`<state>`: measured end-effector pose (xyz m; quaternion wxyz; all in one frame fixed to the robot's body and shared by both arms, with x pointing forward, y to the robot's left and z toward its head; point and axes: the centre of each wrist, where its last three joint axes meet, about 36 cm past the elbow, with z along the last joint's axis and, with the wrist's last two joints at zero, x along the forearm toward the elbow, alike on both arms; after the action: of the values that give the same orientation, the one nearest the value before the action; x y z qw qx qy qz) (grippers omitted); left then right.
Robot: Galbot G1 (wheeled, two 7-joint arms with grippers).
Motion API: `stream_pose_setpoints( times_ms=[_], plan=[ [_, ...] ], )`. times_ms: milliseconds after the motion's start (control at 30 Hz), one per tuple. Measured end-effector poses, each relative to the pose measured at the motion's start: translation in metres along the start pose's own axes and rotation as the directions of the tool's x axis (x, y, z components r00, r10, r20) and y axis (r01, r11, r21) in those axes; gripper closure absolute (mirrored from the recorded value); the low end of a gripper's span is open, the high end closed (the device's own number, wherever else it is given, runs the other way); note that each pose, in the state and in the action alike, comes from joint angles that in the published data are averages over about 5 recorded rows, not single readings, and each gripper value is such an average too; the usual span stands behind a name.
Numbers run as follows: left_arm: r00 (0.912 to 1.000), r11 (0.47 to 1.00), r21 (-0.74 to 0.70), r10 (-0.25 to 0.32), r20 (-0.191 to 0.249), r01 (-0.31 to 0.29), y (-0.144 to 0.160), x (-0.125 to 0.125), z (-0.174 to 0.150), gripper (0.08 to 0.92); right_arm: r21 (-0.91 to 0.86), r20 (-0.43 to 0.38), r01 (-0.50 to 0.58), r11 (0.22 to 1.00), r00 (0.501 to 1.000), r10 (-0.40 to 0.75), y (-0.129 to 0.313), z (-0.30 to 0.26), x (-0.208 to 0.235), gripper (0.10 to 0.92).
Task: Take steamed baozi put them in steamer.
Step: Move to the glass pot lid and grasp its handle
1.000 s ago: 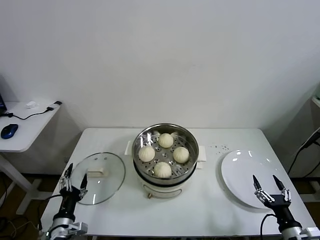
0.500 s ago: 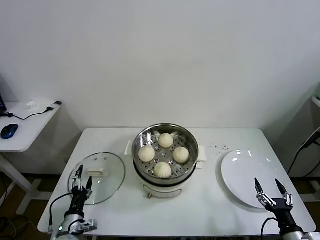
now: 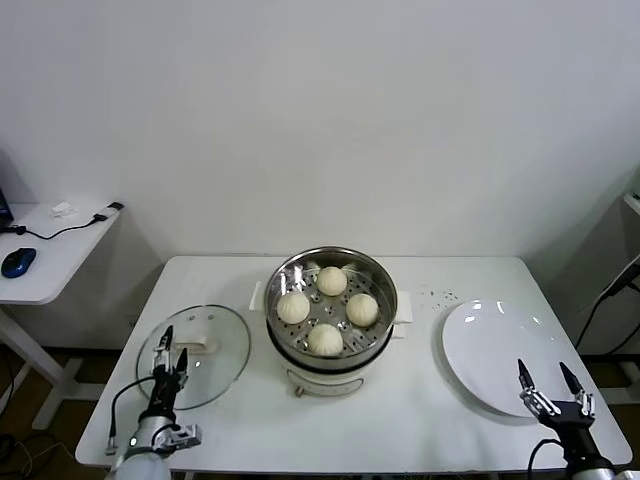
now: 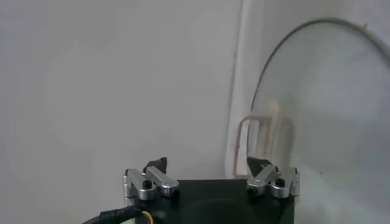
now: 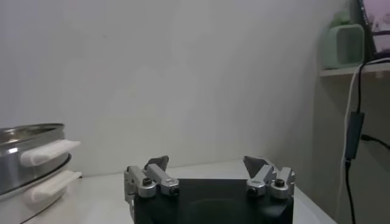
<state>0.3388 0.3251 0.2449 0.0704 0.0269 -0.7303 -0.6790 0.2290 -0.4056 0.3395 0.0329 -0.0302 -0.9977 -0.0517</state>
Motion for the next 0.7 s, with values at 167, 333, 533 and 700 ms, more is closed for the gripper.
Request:
stream_pose_setpoints(
  times_ms=[167, 333, 533, 700],
  plan=[
    [0.9999, 1.0, -0.007, 0.002, -0.013, -0.002, -0.005, -0.012, 0.003, 0.177, 0.002, -0.007, -0.015, 1.0, 1.0, 0.015, 0.0, 0.004, 0.003, 0.2],
    [0.9998, 1.0, -0.01, 0.003, -0.021, -0.003, -0.008, -0.021, 0.004, 0.192, 0.003, -0.014, -0.026, 1.0, 1.0, 0.026, 0.0, 0.008, 0.006, 0.2],
    [0.9998, 1.0, -0.009, 0.008, -0.019, -0.008, -0.014, -0.021, 0.002, 0.339, 0.008, -0.024, -0.036, 0.999, 0.999, 0.036, 0.0, 0.013, 0.009, 0.2],
    [0.9999, 1.0, -0.008, 0.001, -0.017, -0.001, -0.014, -0.022, 0.003, 0.486, 0.014, -0.031, -0.036, 0.999, 0.999, 0.036, 0.001, 0.016, 0.012, 0.2]
  ],
)
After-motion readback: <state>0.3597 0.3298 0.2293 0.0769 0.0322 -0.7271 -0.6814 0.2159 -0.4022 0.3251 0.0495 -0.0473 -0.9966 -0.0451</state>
